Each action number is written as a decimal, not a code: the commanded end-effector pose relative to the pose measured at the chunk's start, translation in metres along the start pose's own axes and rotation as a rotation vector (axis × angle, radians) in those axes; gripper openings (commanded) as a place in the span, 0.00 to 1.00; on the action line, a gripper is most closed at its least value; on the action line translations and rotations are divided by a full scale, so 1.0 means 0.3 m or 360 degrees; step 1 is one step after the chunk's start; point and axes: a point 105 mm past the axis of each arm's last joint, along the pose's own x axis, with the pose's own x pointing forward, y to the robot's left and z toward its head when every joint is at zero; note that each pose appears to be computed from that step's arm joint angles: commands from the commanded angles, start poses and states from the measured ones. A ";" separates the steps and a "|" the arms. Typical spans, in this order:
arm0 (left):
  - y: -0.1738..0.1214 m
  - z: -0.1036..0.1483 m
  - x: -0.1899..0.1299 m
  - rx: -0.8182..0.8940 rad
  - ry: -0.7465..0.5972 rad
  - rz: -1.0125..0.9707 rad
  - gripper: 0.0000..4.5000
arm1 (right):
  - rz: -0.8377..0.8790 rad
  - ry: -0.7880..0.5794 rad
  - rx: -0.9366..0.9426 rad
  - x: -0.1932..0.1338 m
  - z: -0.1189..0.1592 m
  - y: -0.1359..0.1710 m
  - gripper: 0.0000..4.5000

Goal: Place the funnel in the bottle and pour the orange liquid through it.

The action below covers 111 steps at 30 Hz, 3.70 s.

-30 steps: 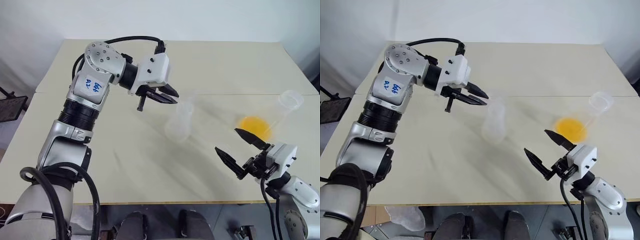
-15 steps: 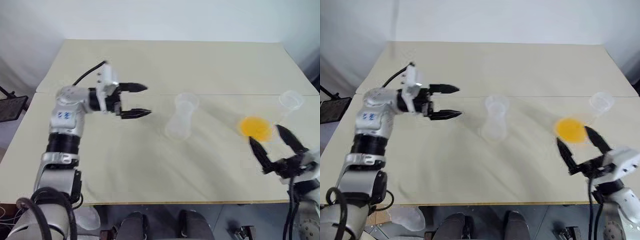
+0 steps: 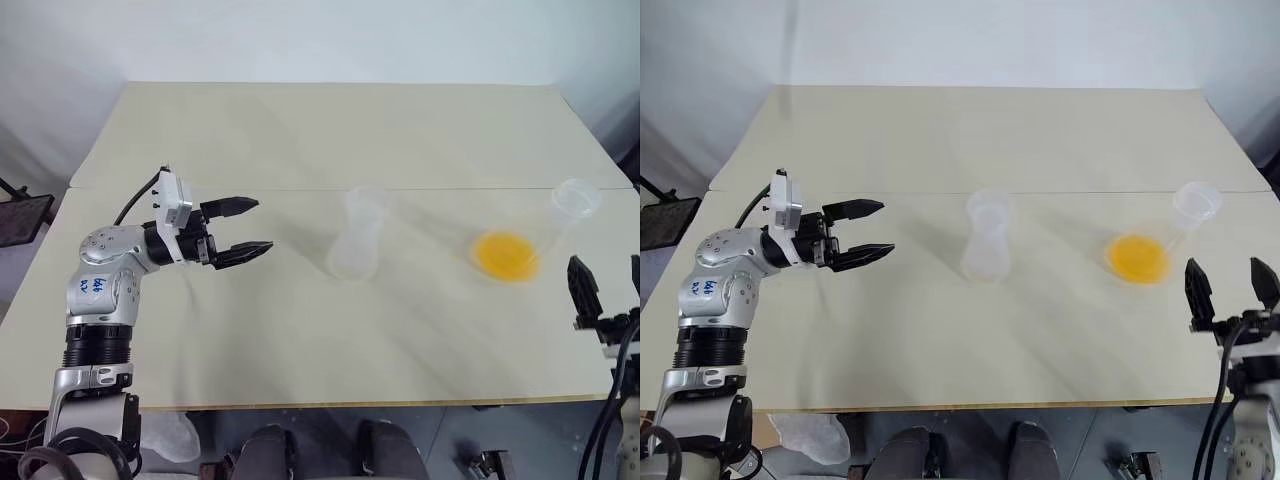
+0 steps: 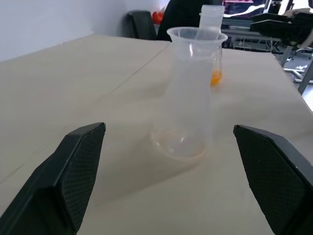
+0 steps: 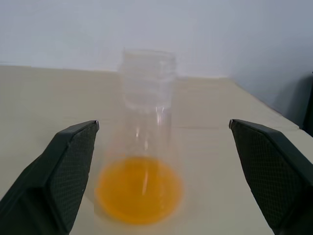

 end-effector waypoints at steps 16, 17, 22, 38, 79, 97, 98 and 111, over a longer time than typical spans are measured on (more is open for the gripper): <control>-0.025 0.031 0.023 0.0041 -0.0092 0.0074 0.99 | 0.0118 0.0056 0.0138 0.261 -0.007 0.006 1.00; -0.027 0.033 0.024 0.0043 -0.0097 0.0077 0.99 | 0.0123 0.0056 0.0151 0.271 -0.008 0.008 1.00; -0.038 0.034 0.032 0.0046 -0.0112 0.0083 0.99 | 0.0172 0.0082 0.0174 0.311 -0.022 0.024 1.00; -0.039 0.036 0.028 0.0055 -0.0131 0.0135 1.00 | 0.0437 -0.0138 0.0168 0.382 0.098 0.152 0.55; -0.146 0.018 0.093 -0.0059 -0.0218 0.0088 1.00 | 0.0949 -0.1173 -0.1786 0.433 0.240 0.762 0.55; -0.156 0.013 0.100 -0.0060 -0.0233 0.0101 1.00 | 0.0891 -0.1329 -0.2104 0.444 0.243 0.782 0.55; -0.155 0.013 0.099 -0.0060 -0.0233 0.0103 1.00 | 0.0886 -0.1337 -0.2120 0.444 0.243 0.783 0.55; -0.150 0.017 0.102 -0.0050 -0.0244 0.0122 1.00 | 0.0829 -0.1422 -0.2168 0.442 0.258 0.794 0.55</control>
